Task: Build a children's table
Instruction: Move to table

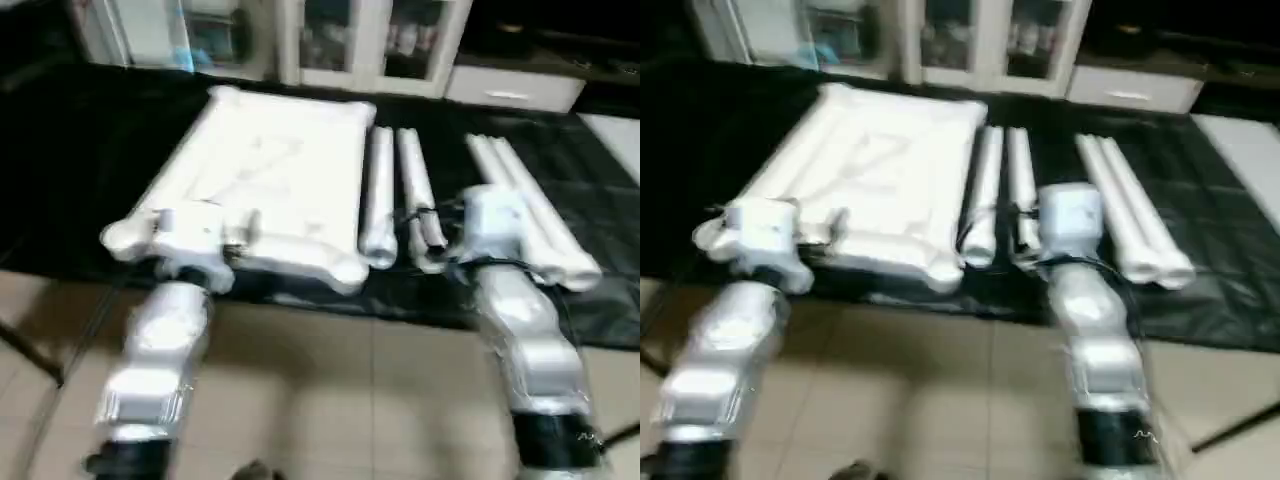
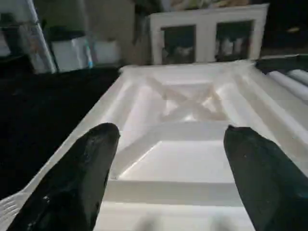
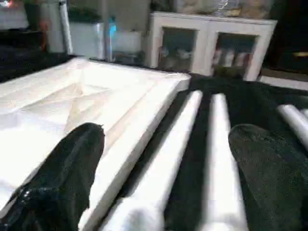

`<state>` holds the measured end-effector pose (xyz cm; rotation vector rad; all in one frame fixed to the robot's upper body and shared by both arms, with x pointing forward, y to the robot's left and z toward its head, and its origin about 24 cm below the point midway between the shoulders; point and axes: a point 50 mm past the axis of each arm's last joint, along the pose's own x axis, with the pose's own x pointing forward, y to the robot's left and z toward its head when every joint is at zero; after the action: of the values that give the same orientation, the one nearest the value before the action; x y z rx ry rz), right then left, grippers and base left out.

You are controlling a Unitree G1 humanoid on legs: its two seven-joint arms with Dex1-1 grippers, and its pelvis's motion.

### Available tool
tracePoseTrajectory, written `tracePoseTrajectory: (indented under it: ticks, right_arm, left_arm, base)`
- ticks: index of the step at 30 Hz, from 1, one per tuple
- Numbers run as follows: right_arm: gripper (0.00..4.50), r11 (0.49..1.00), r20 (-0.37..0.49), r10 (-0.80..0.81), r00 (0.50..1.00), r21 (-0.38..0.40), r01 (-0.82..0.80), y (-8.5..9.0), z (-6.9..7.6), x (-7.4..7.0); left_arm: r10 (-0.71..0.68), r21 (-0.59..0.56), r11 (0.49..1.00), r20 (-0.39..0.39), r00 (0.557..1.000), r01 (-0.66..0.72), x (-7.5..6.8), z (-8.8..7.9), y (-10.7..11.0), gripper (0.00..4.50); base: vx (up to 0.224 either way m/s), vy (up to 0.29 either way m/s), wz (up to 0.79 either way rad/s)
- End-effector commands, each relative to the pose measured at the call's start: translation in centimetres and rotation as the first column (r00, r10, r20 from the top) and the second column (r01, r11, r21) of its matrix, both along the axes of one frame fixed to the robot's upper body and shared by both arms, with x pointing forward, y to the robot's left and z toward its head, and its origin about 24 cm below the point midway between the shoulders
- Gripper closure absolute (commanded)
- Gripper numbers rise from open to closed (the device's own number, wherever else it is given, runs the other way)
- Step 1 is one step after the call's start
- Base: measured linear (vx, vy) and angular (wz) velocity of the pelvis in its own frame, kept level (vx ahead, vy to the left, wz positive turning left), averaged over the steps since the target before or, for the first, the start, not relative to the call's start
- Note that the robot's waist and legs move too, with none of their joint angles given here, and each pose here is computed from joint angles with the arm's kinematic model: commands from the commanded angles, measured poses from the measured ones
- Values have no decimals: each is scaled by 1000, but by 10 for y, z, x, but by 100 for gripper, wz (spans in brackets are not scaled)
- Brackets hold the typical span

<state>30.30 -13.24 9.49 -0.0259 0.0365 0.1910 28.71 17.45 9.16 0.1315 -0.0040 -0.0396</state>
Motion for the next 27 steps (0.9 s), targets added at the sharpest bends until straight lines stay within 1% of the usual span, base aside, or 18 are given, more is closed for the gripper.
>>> tracePoseTrajectory:
  ticks: [1,2,6,8,10,11,12,13,14,16,17,18,22,26,27]
  right_arm:
    - [0,997,-24,-72,997,-22,71,-18,-1,-2]
    - [0,997,-38,-77,996,-20,77,-20,-2,-2]
    - [0,990,-37,-124,992,-77,121,-28,-3,-5]
    - [0,992,-45,-113,993,-62,110,-28,-3,-6]
    - [0,987,-28,-136,990,-87,133,-31,-4,-6]
    - [0,981,-15,-149,989,-126,146,-35,-6,-5]
    - [0,981,-19,-144,989,-137,140,-36,-8,-5]
    - [0,985,-61,-139,988,-111,132,-38,-11,-6]
    - [0,985,-63,-140,988,-110,132,-38,-12,-7]
    - [0,987,-84,-151,985,-60,146,-41,-13,-8]
    - [0,987,-81,-153,985,-55,149,-42,-13,-9]
    - [0,988,-57,-147,987,-45,145,-40,-9,-10]
    - [0,989,-30,-145,989,-22,144,-37,-4,-11]
    - [0,989,-26,-142,990,-36,141,-37,-3,-12]
    - [0,988,-31,-152,988,-33,151,-41,-4,-13]
  left_arm:
    - [-54,-7,999,10,998,54,2,4,-14,60]
    - [-58,-8,998,9,998,58,3,3,-15,60]
    - [-71,-9,997,7,997,71,5,2,-22,60]
    - [-70,4,998,16,997,70,6,3,-24,60]
    - [-65,22,998,24,998,65,7,3,-25,60]
    - [-65,44,997,22,998,64,8,2,-26,60]
    - [-70,48,996,14,997,69,8,1,-26,60]
    - [-74,41,996,7,997,73,7,0,-27,60]
    - [-74,41,996,6,997,74,7,0,-27,60]
    - [-87,14,996,3,996,87,6,-1,-27,60]
    - [-88,13,996,2,996,88,6,-2,-26,60]
    - [-83,19,996,-3,997,83,5,-3,-25,60]
    - [-79,23,997,-7,997,80,4,-4,-22,60]
    - [-77,19,997,-11,997,77,5,-6,-21,60]
    - [-77,24,997,-11,997,77,7,-8,-22,60]
  base:
    - [114,59,9]
    - [96,14,1]
    - [84,-60,16]
    - [116,-38,4]
    - [100,4,5]
    - [100,72,7]
    - [100,72,7]
    - [75,78,8]
    - [0,0,0]
    - [23,64,6]
    - [-38,85,10]
    - [-54,54,6]
    - [-55,140,2]
    - [-66,262,9]
    - [-67,277,13]
